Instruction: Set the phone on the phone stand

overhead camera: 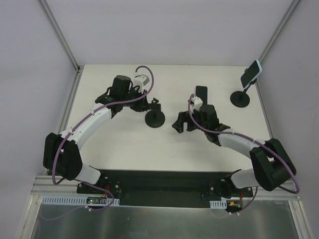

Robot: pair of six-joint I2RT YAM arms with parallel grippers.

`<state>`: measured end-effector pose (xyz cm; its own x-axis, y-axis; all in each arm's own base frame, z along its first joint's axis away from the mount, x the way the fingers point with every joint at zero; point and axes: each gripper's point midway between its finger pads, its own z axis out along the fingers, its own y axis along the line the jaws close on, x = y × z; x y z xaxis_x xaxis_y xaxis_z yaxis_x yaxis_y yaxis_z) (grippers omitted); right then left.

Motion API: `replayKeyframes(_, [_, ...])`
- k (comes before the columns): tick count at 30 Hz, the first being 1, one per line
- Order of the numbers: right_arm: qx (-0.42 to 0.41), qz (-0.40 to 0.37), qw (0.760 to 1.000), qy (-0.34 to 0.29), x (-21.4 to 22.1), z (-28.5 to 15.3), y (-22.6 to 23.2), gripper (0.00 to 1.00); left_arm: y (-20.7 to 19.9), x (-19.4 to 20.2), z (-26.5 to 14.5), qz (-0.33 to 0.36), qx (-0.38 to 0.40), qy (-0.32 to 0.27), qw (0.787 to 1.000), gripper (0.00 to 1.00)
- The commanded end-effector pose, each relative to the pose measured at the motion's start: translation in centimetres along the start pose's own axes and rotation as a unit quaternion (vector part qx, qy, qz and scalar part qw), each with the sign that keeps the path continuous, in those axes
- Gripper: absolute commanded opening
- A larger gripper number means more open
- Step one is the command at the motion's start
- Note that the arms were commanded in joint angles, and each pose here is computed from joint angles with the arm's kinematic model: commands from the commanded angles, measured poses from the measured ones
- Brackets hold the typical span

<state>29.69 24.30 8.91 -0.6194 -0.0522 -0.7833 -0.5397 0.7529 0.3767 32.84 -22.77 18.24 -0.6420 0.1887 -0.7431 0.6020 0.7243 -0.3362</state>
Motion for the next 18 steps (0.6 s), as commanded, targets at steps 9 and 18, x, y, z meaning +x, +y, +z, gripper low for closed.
replayKeyframes(9, [0.197,0.018,0.976,-0.088,-3.0,-3.0,-6.2,1.0,-2.6,3.7,-1.0,0.007,0.024,0.065,0.998,0.28])
replayKeyframes(18, [0.327,0.157,0.931,-0.041,-4.0,-5.1,-13.8,1.0,-3.3,2.1,-3.3,0.011,0.014,0.025,1.0,0.84])
